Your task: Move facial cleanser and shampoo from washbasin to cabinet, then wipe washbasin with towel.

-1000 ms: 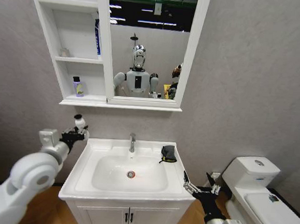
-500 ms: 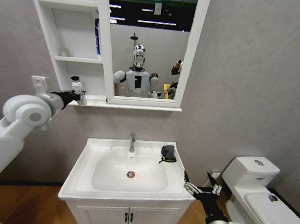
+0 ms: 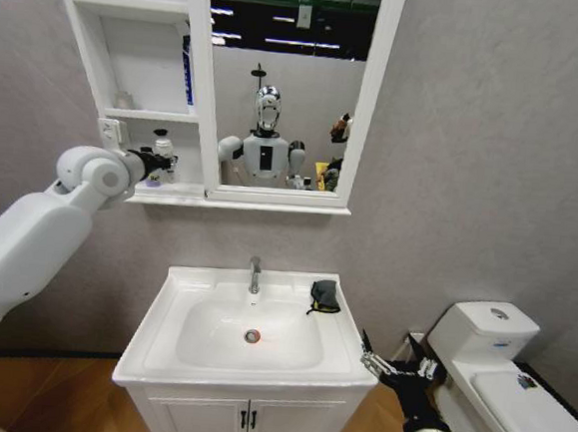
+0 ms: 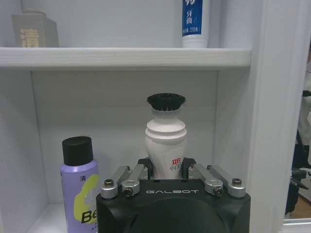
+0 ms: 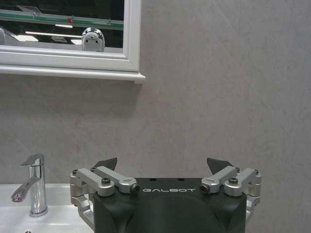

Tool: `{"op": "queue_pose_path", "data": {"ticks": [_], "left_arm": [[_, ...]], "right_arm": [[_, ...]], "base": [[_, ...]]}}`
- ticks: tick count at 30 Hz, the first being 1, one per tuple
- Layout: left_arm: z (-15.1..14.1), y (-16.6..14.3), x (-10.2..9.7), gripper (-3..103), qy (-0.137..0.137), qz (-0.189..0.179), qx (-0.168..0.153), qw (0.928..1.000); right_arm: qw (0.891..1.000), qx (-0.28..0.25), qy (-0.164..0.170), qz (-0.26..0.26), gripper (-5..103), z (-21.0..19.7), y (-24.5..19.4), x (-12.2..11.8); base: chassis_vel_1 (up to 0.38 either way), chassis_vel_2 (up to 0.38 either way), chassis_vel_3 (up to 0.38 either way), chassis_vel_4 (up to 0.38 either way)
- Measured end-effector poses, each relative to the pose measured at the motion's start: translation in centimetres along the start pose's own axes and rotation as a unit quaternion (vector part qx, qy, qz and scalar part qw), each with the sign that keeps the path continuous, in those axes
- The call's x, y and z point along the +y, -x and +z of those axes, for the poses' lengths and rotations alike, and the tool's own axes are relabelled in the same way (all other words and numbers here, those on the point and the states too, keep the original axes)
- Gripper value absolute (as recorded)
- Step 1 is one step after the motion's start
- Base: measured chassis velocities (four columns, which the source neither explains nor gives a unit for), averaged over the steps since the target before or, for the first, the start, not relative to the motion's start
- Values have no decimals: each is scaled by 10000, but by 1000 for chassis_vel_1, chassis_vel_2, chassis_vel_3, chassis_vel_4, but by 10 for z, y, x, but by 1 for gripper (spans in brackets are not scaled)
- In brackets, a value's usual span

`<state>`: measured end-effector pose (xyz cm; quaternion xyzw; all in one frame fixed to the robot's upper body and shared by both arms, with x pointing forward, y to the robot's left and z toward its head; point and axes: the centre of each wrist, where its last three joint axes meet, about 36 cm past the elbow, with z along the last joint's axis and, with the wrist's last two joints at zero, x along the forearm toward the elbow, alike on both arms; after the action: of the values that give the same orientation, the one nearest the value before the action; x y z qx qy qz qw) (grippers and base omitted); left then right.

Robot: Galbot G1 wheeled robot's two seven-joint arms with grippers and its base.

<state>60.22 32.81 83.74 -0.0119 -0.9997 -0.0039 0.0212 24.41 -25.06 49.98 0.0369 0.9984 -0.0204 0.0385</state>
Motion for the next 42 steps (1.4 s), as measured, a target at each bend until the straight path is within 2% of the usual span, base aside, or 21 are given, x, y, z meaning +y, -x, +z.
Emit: {"op": "queue_pose_path", "data": {"ticks": [13, 16, 17, 20, 21, 22, 25, 27, 28, 30, 31, 33, 35, 36, 38, 39, 40, 41, 42], "left_arm": [[4, 47, -3, 30, 138, -187, 202, 9995], [6, 50, -3, 30, 160, -226, 223, 9994], [6, 51, -3, 28, 176, -273, 226, 9992], [8, 52, -1, 30, 188, -339, 239, 9990], [10, 53, 1, 41, 179, -395, 253, 9987], [10, 53, 1, 41, 179, -395, 253, 9987], [10, 50, 5, 57, 144, -413, 199, 9988], [10, 48, 5, 57, 135, -400, 173, 9990], [8, 46, 5, 69, 102, -371, 112, 9992], [8, 44, 5, 69, 81, -362, 76, 9993], [7, 41, 5, 79, 29, -344, -10, 9994], [7, 37, 5, 79, 2, -319, -61, 9995], [8, 17, 1, 89, -47, -312, -278, 9991], [8, 17, 1, 89, -47, -312, -278, 9991], [19, -3, -4, 98, -52, -407, -415, 9983], [19, -3, -4, 98, -52, -407, -415, 9983], [28, -10, -3, 100, -14, -493, -468, 9977], [51, -23, 0, 100, 122, -676, -637, 9956], [51, -23, 0, 100, 122, -676, -637, 9956]], "right_arm": [[10000, 1, 23, 78, 100, 4, 1, -3], [10000, 3, 14, 94, 100, 5, 0, -5], [9999, 1, 8, 104, 100, 6, -1, -5], [9999, -8, 1, 111, 100, 7, -1, -6], [9999, -8, -4, 116, 100, 7, -1, -6], [9999, -8, -4, 116, 100, 7, -1, -6], [9999, -26, -1, 106, 100, 6, 0, -6], [9999, -33, 0, 103, 100, 6, 0, -6], [9999, -41, 2, 97, 100, 6, 0, -5], [9999, -41, 4, 94, 100, 6, 0, -5], [9999, -41, 4, 93, 100, 6, 0, -5], [9999, -39, 4, 94, 100, 6, 0, -5], [9999, -34, 5, 107, 100, 6, 0, -5], [9999, -34, 5, 107, 100, 6, 0, -5], [9999, -35, 10, 135, 100, 6, 0, -5], [9999, -35, 10, 135, 100, 6, 0, -5], [9999, -34, 16, 160, 100, 6, 1, -5], [9998, -4, 33, 173, 100, 6, 1, -4], [9998, -4, 33, 173, 100, 6, 1, -4]], "base": [[0, 0, 0, 0], [0, 0, 0, 0], [0, 0, 0, 0], [0, 0, 0, 0], [0, 0, 0, 0], [0, 0, 0, 0], [0, 0, 0, 0], [0, 0, 0, 0], [0, 0, 0, 0], [0, 0, 0, 0], [0, 0, 0, 0], [0, 0, 0, 0], [0, 0, 0, 0], [0, 0, 0, 0], [0, 0, 0, 0], [0, 0, 0, 0], [0, 0, 0, 0], [0, 0, 0, 0], [0, 0, 0, 0]]}}
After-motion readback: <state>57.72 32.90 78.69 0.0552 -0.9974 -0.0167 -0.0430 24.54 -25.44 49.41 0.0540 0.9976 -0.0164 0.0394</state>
